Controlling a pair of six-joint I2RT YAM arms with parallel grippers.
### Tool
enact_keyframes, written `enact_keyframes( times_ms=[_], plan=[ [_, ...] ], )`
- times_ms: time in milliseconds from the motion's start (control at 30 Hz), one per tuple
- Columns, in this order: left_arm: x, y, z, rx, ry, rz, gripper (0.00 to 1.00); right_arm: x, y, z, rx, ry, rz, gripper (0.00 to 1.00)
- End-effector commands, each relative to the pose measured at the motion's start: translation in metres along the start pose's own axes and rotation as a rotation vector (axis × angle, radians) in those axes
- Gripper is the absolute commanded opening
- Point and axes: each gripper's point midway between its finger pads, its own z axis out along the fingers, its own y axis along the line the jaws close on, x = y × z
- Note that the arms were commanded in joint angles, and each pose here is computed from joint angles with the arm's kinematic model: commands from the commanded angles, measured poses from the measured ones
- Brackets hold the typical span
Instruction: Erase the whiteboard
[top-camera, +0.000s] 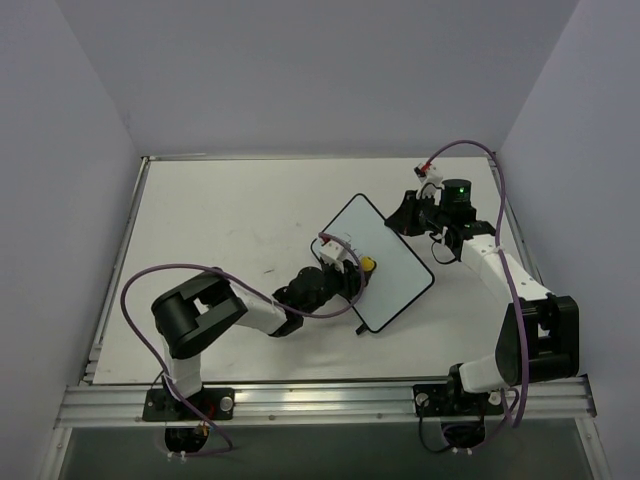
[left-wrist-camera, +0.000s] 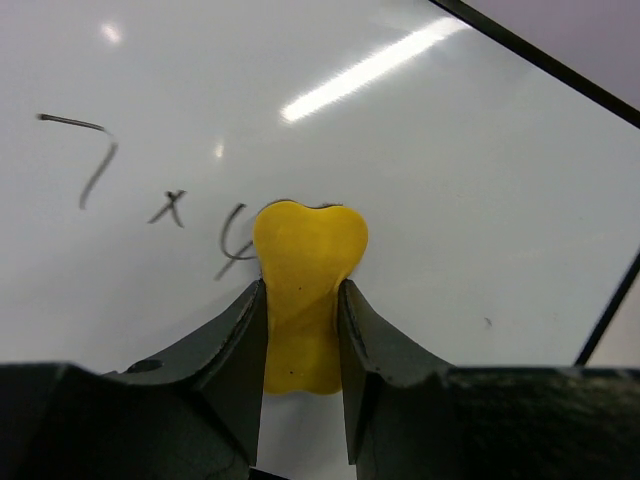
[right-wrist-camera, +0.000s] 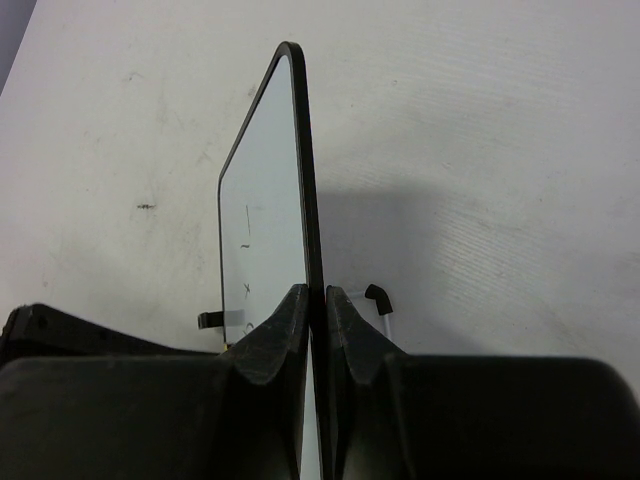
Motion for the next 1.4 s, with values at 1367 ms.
enact_keyframes(
  times_ms=[1367],
  plan=[
    [-0.076,0.111,0.039,-0.159,0.035,0.057,0.02,-0.01,0.04,-0.006,-0.126,-0.019,-0.042,0.0]
  ],
)
